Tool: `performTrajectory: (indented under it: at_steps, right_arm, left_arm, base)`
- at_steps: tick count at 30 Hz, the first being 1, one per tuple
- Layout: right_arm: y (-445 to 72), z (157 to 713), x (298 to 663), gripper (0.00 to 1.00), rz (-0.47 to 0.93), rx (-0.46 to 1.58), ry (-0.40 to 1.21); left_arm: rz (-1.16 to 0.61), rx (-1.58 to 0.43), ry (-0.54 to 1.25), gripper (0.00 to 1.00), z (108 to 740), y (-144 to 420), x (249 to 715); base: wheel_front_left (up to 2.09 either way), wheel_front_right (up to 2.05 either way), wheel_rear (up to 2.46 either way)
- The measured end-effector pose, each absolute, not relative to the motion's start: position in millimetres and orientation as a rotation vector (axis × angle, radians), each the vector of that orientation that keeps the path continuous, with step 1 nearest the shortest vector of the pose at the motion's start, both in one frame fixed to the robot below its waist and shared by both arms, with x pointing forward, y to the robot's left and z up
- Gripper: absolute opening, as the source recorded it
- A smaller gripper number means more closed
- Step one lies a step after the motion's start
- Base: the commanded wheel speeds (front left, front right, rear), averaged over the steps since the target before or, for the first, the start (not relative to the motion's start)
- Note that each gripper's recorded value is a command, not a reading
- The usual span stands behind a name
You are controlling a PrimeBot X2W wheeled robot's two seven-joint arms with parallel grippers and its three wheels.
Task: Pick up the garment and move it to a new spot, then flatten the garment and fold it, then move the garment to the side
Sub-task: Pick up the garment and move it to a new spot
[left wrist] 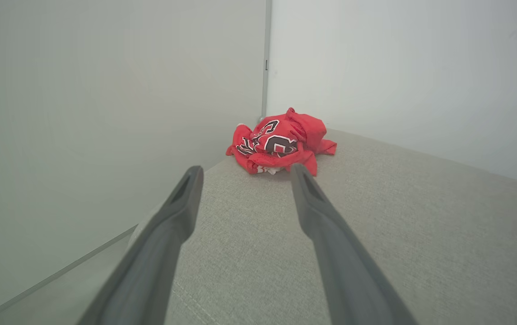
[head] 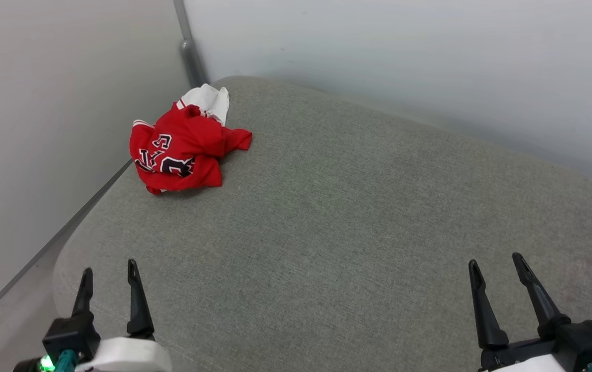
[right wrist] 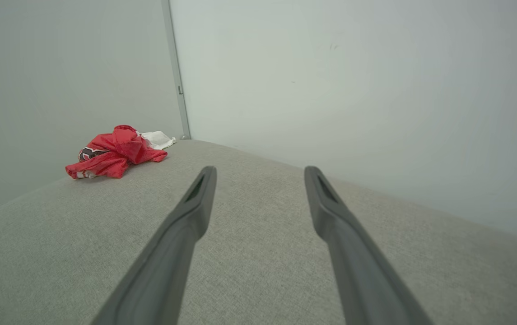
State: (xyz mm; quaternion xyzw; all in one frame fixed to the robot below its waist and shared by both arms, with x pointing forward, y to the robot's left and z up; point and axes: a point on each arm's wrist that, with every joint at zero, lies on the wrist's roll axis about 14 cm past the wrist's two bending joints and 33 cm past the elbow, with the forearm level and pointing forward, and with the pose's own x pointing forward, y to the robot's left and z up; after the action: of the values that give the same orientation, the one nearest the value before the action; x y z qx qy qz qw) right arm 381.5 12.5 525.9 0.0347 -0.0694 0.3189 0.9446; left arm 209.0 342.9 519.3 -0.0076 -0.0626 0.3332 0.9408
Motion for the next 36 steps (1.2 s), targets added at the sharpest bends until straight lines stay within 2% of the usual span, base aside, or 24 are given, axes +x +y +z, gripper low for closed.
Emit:
performTrajectory:
  at_steps: [12, 23, 29, 36]
  right_arm:
    - [6.0, 516.5, 408.8, 1.00, 0.615, 0.028, -0.155]
    - [-14.3, 485.7, 458.9, 1.00, 0.529, -0.015, -0.151]
    - [-26.6, 466.1, 478.9, 1.00, 0.498, -0.031, -0.144]
    - [-41.9, 449.6, 492.2, 1.00, 0.471, -0.059, -0.142]
  left_arm:
    - [0.654, 0.099, -0.312, 1.00, 602.4, 405.9, 280.4]
    - [0.615, 0.190, -0.368, 1.00, 652.7, 457.1, 388.7]
    - [0.592, 0.228, -0.276, 1.00, 636.9, 480.3, 440.9]
    - [0.578, 0.122, 0.079, 1.00, 558.4, 501.3, 483.3]
  base:
    - [0.00, 0.00, 0.00]
    - [0.00, 0.00, 0.00]
    - [0.00, 0.00, 0.00]
    - [0.00, 0.00, 0.00]
